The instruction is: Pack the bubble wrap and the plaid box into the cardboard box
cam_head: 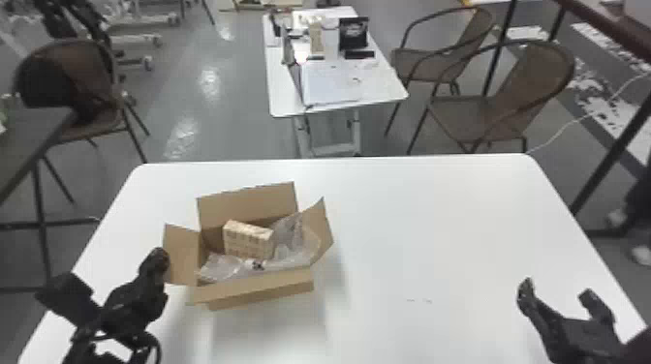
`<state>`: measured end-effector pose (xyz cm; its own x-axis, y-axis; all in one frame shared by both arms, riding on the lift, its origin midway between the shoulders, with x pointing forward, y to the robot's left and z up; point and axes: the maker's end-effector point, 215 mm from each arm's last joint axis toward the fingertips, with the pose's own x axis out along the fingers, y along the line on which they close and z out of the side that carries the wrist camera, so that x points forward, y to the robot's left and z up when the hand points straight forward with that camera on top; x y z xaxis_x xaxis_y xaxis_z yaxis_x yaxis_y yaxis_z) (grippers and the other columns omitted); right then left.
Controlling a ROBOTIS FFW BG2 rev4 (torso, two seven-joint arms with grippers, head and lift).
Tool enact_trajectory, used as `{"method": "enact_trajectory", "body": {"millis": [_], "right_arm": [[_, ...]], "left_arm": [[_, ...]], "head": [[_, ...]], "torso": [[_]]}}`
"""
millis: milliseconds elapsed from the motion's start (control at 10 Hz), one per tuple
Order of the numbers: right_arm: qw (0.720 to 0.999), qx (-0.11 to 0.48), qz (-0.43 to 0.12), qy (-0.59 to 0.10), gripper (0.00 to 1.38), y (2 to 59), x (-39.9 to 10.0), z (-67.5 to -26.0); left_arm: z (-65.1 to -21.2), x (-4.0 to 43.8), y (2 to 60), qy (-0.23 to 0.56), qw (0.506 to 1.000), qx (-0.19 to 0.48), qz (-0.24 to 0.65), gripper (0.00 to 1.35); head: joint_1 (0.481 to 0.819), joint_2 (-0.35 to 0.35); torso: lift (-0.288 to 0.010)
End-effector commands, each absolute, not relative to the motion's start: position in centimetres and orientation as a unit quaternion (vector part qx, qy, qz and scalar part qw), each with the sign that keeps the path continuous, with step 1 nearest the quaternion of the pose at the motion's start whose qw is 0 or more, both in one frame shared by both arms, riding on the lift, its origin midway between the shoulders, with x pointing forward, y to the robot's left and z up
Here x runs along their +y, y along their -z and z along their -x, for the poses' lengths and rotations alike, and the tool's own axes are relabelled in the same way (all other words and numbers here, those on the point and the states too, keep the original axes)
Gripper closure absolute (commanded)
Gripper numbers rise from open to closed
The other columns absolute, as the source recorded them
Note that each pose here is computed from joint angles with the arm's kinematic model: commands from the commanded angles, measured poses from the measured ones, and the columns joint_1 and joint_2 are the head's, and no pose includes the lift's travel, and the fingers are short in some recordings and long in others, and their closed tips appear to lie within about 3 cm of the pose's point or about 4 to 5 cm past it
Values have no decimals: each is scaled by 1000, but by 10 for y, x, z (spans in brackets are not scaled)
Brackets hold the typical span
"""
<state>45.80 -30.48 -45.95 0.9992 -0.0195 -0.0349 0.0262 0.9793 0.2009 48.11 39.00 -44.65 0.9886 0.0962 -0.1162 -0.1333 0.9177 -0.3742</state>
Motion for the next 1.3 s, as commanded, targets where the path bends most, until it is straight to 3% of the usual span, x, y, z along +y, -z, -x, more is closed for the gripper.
{"method": "enact_trajectory", "body": {"millis": [0,200,600,1200], "right_arm": [[994,15,-103,10,214,459,-303,-460],[994,15,-105,5,214,458,-298,-463],[994,21,-111,-1,214,461,-295,-463],[993,27,-116,-17,214,464,-287,-467]], "left_arm": [[-480,389,448,-85,971,18,225,1171],[-466,400,456,-161,951,-29,263,1173],[-419,434,428,-294,921,-110,232,1171],[-356,434,443,-442,841,-157,271,1170]], "head": [[695,100],[695,108],[695,170],[695,199]], "torso": [[-18],[-18],[-18],[-18]]}}
